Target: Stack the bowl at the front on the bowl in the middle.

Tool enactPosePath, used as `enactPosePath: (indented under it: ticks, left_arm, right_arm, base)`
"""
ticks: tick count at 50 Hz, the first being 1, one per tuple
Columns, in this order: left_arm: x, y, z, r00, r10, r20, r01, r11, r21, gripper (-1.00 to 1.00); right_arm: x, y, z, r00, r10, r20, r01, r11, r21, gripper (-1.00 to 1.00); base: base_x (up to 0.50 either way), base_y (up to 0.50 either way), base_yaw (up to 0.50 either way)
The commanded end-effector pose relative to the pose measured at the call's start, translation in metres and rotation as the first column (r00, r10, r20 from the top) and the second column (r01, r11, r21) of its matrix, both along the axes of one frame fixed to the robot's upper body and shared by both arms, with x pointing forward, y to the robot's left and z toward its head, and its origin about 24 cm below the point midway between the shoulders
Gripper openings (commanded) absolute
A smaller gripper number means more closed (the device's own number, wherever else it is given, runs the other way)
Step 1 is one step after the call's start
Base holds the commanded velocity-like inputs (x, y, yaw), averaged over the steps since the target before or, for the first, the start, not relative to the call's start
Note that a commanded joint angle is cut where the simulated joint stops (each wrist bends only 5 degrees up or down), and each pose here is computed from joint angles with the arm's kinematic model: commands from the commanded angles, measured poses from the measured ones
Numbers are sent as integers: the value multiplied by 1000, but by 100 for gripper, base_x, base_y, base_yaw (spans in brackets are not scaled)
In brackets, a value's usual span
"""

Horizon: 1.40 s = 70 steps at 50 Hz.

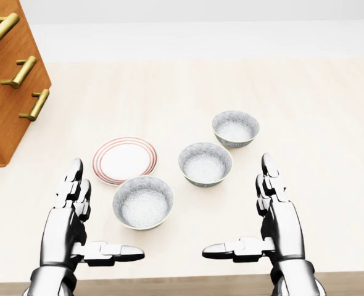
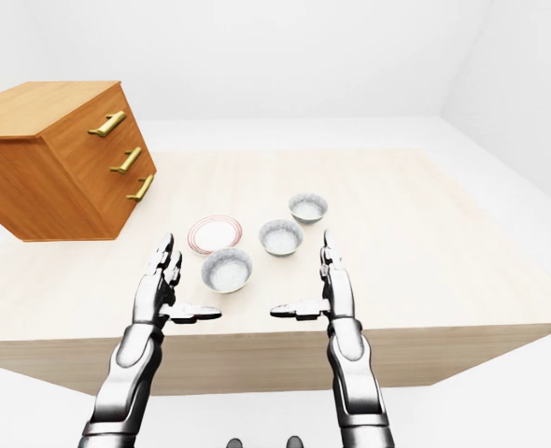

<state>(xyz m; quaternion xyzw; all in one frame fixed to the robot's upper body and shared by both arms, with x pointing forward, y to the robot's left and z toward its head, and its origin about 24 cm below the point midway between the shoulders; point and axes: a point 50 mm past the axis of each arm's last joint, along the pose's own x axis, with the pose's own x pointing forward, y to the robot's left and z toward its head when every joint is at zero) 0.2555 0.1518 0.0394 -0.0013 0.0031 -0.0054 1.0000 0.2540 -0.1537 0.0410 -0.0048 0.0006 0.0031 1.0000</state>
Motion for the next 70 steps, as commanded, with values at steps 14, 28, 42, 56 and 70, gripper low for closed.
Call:
enactPosePath:
  ticks: [14,28,42,56,70]
  left_arm:
    - [23,15,23,999,-19,26,18,999,27,100]
    - [35,26,60,987,-21,159,11,998,59,100]
    - [35,19,67,981,-35,193,25,998,53,100]
    - [33,20,68,980,-31,199,21,998,51,100]
    - [33,21,68,980,-29,196,19,999,50,100]
  right_arm:
    - [16,-8,33,997,18,77,-14,998,-54,100]
    - [23,-13,64,981,11,196,3,998,-71,100]
    - [15,-14,67,976,40,216,-31,998,-46,100]
    - [16,-5,68,974,63,218,-51,997,-61,100]
    - [16,-2,68,973,77,220,-62,995,-73,100]
  base:
    - [0,0,0]
    - [0,0,0]
    - [14,0,0]
    - [38,0,0]
    - [10,0,0]
